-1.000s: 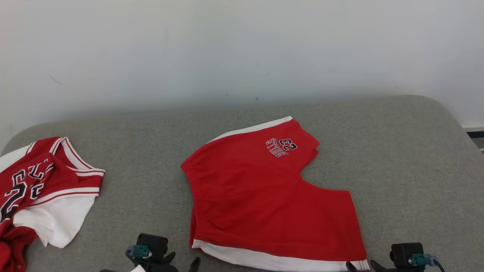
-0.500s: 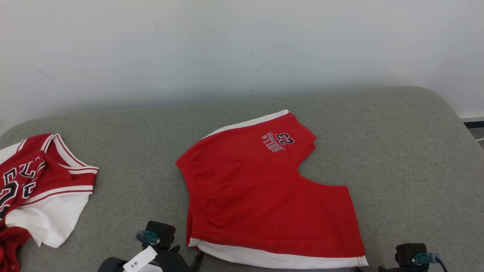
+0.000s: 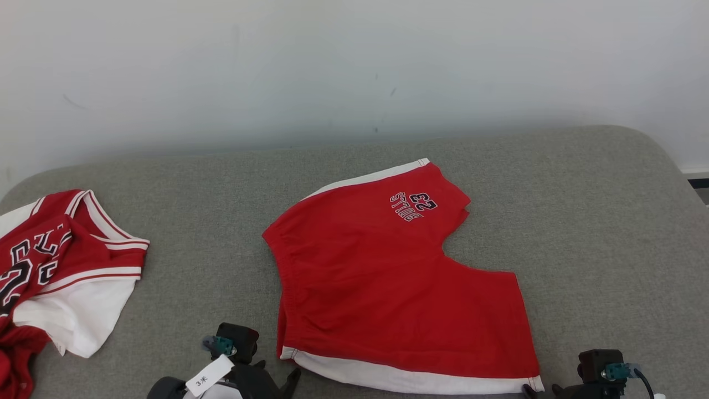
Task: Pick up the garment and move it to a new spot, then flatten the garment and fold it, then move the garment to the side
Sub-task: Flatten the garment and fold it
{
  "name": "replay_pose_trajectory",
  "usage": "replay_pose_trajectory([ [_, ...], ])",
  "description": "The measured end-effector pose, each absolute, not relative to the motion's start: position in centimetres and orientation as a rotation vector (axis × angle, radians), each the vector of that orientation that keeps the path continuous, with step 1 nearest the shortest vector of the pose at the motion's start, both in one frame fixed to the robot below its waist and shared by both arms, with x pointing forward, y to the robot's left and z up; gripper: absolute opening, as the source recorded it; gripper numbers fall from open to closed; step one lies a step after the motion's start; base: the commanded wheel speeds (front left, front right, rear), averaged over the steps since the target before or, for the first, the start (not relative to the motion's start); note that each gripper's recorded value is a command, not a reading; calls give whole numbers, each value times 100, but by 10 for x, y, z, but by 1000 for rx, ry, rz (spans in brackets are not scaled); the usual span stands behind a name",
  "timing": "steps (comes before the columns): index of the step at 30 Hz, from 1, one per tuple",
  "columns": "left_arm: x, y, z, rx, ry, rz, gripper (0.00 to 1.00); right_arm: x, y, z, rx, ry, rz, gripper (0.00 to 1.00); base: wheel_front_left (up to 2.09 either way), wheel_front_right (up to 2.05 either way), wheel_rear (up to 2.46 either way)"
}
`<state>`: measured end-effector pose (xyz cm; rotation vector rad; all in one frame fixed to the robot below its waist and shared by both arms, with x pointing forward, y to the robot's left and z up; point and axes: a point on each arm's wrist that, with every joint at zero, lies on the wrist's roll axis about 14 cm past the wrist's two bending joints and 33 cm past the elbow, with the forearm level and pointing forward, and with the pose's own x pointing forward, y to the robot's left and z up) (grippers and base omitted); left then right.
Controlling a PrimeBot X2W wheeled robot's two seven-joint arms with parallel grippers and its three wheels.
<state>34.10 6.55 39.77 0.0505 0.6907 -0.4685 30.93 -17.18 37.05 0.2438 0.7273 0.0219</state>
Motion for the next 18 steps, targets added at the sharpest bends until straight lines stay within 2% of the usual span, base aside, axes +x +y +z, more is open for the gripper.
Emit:
replay_pose_trajectory([
  [7,339,66,393,43,700,-463,100,315,-173,371,241,726,16,73,0,0,0],
  [8,339,66,393,43,700,-465,100,316,-174,371,240,726,15,66,0,0,0],
  [11,339,64,392,41,698,-470,100,318,-173,371,241,728,15,64,0,0,0],
  [13,341,63,393,42,695,-472,100,317,-173,369,243,737,13,60,0,0,0],
  [15,345,63,396,42,683,-472,100,315,-172,367,246,745,12,50,0,0,0],
  [18,348,62,398,46,678,-477,100,314,-170,364,252,756,11,48,0,0,0],
])
